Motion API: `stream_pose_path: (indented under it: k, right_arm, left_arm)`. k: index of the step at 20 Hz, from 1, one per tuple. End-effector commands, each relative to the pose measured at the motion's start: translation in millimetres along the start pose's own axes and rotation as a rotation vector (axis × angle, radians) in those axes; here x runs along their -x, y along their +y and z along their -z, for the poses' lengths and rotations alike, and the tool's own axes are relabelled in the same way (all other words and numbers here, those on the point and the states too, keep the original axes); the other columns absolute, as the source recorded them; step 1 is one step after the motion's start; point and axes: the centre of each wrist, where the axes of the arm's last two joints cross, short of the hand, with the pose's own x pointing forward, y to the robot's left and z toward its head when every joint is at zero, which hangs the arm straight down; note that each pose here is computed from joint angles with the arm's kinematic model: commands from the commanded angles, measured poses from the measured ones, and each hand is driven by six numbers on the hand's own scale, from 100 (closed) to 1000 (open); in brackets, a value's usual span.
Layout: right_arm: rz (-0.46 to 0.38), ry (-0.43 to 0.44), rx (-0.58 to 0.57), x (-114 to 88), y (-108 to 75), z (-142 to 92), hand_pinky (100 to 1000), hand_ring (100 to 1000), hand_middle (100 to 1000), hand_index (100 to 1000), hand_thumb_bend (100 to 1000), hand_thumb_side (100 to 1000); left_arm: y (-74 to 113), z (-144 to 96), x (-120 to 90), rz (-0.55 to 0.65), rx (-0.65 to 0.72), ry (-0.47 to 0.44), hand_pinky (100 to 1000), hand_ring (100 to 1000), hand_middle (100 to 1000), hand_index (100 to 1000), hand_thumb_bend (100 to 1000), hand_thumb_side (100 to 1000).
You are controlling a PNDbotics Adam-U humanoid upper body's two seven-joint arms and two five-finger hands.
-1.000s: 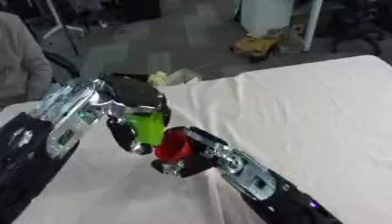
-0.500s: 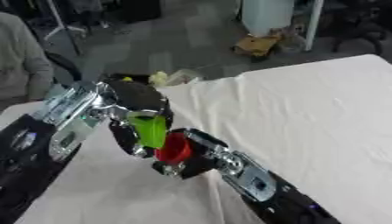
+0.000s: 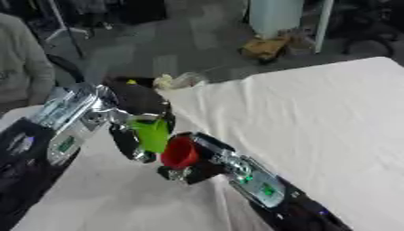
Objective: Pour the contents of one cup into another cup.
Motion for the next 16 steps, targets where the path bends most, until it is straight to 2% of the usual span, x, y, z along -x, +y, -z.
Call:
stream_pose_path:
  k: [1,16]
  right_arm:
    - [-0.021,-0.016,0.007,-5.8,-7.6,1.8,481,370,314,497,100,226]
    - [-0.019,-0.015,0.006,-5.2,-7.6,1.5,482,372,315,497,100,229]
  left_arm:
    - [6.7,-8.3,6.8,0.145,0.168,-0.108,252,241,405,716,340,273]
    - [12.6,-7.9,-1.3,0.169,0.148,-0.148,256,244,410,717,352,280]
